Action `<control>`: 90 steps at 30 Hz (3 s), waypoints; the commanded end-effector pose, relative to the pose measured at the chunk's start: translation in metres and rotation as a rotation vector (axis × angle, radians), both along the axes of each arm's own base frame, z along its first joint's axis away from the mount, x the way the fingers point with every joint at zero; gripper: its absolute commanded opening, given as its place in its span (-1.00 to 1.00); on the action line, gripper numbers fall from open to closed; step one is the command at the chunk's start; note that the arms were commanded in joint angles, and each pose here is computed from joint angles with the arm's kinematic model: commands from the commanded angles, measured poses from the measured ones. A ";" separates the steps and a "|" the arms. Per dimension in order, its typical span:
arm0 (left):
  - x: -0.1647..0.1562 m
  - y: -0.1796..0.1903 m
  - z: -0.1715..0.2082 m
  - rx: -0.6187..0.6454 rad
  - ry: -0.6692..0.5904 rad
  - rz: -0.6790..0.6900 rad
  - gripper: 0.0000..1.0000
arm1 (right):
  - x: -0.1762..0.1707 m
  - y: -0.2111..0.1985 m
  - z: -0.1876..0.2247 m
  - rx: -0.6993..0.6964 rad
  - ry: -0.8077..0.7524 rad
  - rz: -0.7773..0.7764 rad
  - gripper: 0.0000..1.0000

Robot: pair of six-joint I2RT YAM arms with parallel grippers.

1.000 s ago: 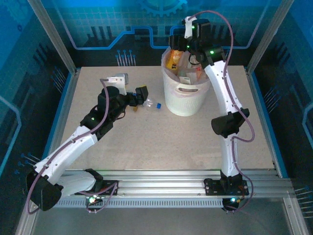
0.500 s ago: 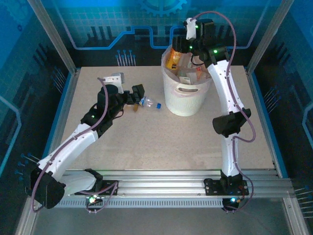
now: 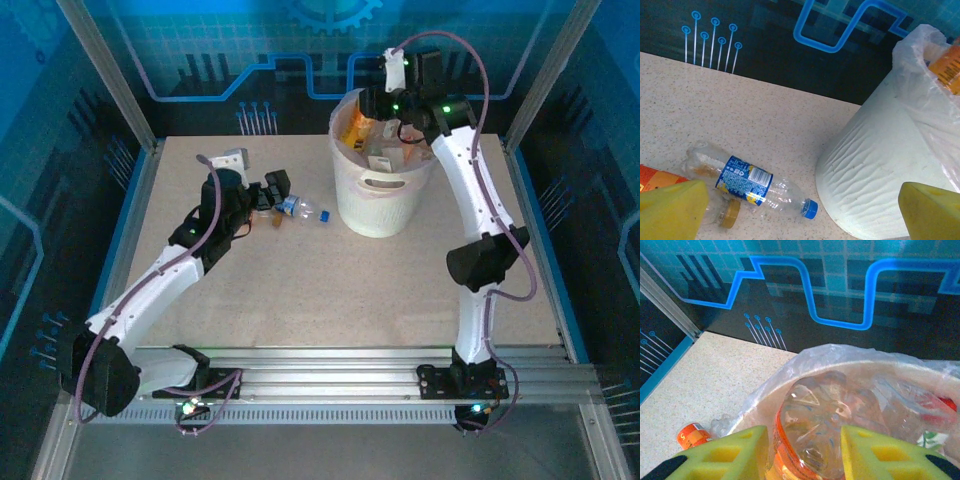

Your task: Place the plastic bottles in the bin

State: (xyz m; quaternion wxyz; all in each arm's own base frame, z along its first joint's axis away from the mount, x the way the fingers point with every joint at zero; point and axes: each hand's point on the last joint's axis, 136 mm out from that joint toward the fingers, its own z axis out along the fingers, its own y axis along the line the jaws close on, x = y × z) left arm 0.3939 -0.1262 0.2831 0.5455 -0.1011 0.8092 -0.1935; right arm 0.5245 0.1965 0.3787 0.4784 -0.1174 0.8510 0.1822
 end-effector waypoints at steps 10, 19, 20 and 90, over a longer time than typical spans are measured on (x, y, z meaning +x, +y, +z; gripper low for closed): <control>0.014 0.033 -0.044 -0.054 0.169 0.186 0.98 | -0.013 -0.012 -0.041 -0.052 0.100 -0.057 -0.02; 0.013 0.070 -0.089 -0.110 0.317 0.411 0.98 | -0.014 -0.007 -0.003 -0.042 0.037 -0.033 0.46; 0.014 0.074 -0.096 -0.123 0.335 0.431 0.98 | -0.016 -0.007 0.005 -0.040 0.023 -0.033 0.58; 0.028 0.124 -0.186 -0.340 0.533 0.603 0.04 | -0.136 -0.036 0.021 0.060 0.046 -0.100 0.99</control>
